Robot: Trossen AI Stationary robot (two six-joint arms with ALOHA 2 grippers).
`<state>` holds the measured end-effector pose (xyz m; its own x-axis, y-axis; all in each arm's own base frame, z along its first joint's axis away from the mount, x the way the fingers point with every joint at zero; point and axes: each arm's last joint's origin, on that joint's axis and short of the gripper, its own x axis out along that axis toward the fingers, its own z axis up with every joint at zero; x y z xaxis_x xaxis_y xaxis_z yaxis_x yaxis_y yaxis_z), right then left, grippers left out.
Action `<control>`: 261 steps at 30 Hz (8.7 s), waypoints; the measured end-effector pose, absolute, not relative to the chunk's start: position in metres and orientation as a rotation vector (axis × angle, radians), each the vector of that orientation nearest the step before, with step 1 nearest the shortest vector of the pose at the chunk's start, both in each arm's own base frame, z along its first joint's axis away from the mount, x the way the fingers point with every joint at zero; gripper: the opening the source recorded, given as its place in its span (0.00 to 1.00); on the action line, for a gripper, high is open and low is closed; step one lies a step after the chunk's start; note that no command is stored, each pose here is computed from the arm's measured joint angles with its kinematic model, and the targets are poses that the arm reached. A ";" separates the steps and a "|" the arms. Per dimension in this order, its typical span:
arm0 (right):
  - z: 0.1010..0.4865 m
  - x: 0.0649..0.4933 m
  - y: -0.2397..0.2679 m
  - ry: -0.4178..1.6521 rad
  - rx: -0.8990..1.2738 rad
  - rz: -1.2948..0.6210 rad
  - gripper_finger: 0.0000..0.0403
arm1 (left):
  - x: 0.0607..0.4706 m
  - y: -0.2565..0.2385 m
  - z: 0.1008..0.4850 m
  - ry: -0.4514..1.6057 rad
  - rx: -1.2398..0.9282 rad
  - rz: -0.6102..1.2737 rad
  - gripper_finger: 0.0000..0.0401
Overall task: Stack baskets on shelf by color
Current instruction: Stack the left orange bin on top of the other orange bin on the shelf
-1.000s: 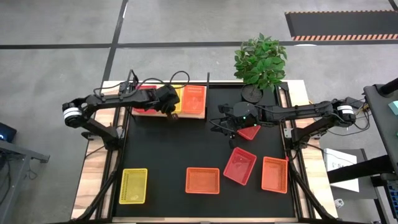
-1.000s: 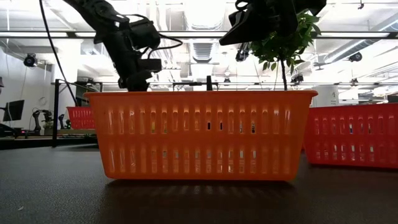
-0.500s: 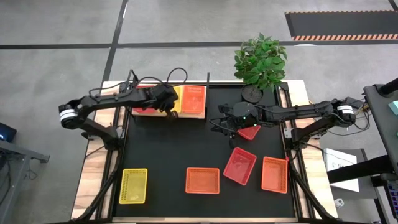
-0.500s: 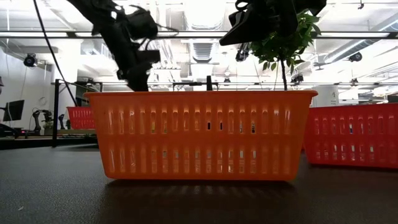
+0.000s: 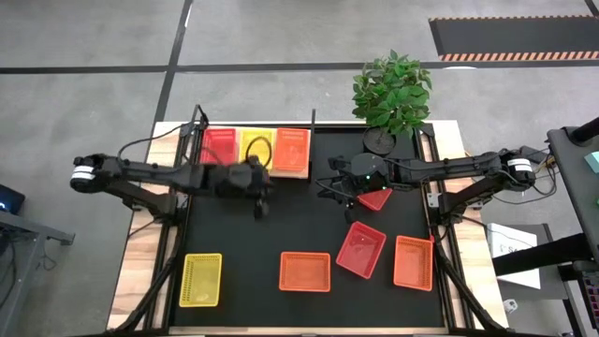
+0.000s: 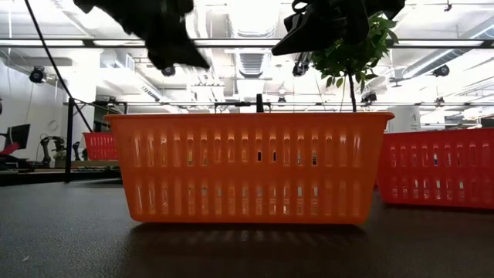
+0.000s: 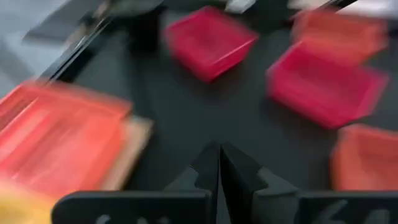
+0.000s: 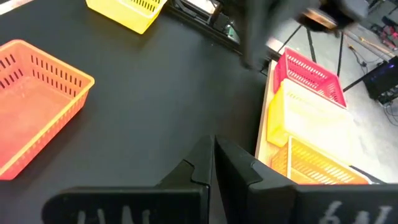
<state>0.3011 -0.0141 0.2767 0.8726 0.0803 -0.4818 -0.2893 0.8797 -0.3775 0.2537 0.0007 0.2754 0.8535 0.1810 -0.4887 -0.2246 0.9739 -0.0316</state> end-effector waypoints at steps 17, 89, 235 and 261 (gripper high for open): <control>0.269 0.301 -0.013 0.418 -0.391 0.178 0.02 | 0.269 -0.099 0.242 0.194 -0.061 -0.137 0.00; 0.267 0.302 0.019 0.310 -0.414 0.260 0.09 | 0.281 -0.101 0.219 0.281 -0.045 -0.054 0.00; 0.334 0.461 -0.062 0.915 -0.185 -0.302 0.03 | 0.132 -0.035 0.325 0.143 0.361 0.321 0.00; 0.279 0.469 -0.099 1.138 -0.186 -0.272 0.04 | 0.133 -0.035 0.328 0.123 0.394 0.322 0.00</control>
<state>0.4686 -0.0989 0.2794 0.3920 -0.3072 -0.8672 0.1187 0.9516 -0.2835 0.1327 -0.0353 0.3278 0.9419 0.3313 -0.0551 -0.2840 0.8733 0.3959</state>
